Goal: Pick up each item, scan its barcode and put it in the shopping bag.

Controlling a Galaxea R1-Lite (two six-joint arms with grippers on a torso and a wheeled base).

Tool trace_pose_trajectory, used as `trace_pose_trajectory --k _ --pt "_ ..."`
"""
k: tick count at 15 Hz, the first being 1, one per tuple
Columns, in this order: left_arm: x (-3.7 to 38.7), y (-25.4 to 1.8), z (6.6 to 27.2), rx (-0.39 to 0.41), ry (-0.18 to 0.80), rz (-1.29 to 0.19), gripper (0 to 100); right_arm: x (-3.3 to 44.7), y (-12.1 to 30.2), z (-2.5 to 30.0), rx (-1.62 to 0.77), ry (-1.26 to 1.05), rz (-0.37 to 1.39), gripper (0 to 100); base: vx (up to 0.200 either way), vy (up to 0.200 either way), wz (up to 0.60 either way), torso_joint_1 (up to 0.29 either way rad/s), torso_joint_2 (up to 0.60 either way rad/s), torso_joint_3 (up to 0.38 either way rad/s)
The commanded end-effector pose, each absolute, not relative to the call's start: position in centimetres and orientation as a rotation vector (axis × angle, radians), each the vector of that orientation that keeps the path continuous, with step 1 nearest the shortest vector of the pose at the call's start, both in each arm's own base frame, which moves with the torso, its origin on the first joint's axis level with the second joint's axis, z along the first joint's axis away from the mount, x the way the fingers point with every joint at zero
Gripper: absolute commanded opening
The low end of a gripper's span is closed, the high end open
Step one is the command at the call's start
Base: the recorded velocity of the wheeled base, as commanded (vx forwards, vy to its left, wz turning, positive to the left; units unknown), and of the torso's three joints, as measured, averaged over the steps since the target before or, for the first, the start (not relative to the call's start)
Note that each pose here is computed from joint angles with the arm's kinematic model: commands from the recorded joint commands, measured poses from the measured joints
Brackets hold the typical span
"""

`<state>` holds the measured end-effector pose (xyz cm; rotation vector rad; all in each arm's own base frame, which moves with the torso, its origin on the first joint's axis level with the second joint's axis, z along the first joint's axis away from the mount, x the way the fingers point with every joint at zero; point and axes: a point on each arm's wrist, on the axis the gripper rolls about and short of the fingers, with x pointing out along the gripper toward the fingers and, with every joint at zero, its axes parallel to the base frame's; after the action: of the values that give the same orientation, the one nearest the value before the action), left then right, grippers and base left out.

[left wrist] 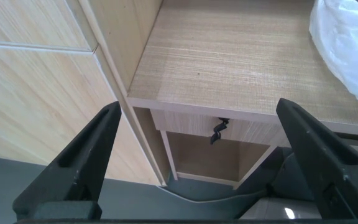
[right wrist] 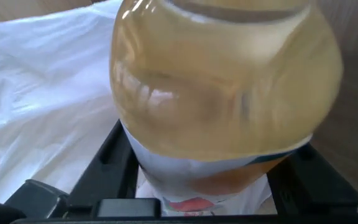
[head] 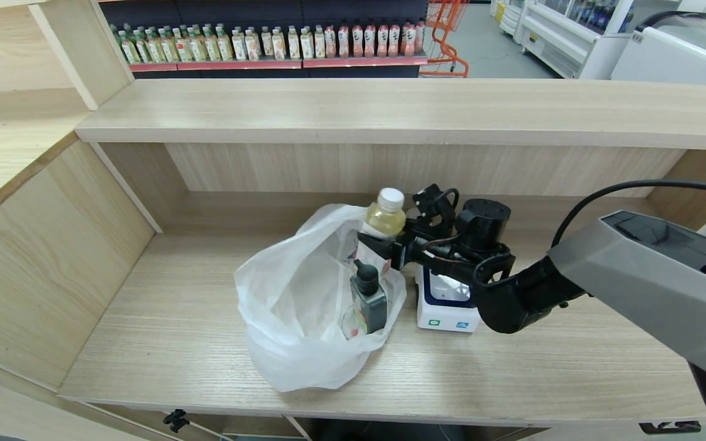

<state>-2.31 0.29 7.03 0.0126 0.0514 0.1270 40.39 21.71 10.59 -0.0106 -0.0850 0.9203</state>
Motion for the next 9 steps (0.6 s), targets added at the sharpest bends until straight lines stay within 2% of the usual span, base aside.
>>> trace_pose_trajectory --k 1,9 --pt "-2.3 0.3 7.0 0.012 0.051 0.129 100 40.3 21.7 10.8 -0.002 -0.083 0.924 100 0.000 0.000 0.00 0.000 0.00 0.000" --pt "-2.3 0.3 7.0 0.012 0.051 0.129 100 35.1 18.9 20.3 0.248 -0.117 0.987 100 0.000 0.000 0.00 0.000 0.00 0.000"
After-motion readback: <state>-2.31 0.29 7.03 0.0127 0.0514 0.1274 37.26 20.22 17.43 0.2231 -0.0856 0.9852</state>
